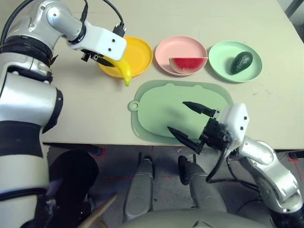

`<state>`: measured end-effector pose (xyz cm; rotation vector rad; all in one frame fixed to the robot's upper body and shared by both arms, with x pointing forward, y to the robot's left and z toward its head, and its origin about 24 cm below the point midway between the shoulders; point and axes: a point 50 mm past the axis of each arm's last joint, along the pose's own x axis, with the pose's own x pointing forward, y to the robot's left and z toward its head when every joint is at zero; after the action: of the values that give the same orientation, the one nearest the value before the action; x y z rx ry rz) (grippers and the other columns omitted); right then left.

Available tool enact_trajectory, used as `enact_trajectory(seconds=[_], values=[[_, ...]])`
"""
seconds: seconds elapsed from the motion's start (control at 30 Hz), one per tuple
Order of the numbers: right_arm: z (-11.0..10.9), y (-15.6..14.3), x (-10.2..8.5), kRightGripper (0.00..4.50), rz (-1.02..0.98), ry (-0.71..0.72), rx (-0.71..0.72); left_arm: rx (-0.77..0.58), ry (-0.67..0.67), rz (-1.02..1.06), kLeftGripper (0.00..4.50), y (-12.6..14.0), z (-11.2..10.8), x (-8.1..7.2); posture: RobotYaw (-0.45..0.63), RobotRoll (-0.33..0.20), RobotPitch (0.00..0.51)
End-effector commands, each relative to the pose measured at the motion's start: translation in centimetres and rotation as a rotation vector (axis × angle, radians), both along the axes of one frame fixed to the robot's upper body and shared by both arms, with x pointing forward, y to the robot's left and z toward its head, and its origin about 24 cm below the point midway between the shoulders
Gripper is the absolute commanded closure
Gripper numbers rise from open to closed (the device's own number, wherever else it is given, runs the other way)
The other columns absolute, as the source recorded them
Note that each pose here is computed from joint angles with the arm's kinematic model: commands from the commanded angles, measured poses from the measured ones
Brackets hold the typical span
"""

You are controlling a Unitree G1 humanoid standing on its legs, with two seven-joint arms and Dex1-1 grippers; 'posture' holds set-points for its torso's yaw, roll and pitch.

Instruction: Place the fruits into color-matched plates.

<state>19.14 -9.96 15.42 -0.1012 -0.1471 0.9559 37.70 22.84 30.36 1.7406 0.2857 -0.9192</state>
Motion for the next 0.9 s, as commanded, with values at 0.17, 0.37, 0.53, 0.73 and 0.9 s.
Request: enact_trajectory(seconds=[0.17, 0.37, 0.53, 0.73, 0.9], values=[[0.1, 0.1, -0.3, 0.00, -0.013, 0.006, -0.017, -0.043, -0.143, 0.107, 2.78, 0.6, -1.2, 1.3, -0.11, 0.000, 0.318], [0.2, 0.2, -0.4, 0.00, -0.007, -0.001, -0.019, -0.115, -0.198, 0.152, 2.78, 0.5, -2.2, 2.0, -0.12, 0.000, 0.317], [0.3, 0.3, -0.5, 0.00, 0.007, -0.016, -0.037, -0.138, -0.158, 0.178, 2.78, 0.8, -4.0, 2.2, -0.15, 0.000, 0.313], [0.2, 0.2, -0.9, 0.00, -0.003, -0.023, -0.047, -0.147, -0.127, 0.197, 2.43, 1.1, -5.2, 2.1, -0.17, 0.000, 0.306], [0.1, 0.1, -0.9, 0.00, -0.007, -0.024, -0.053, -0.150, -0.123, 0.192, 0.88, 0.9, -5.3, 2.2, -0.17, 0.000, 0.300]])
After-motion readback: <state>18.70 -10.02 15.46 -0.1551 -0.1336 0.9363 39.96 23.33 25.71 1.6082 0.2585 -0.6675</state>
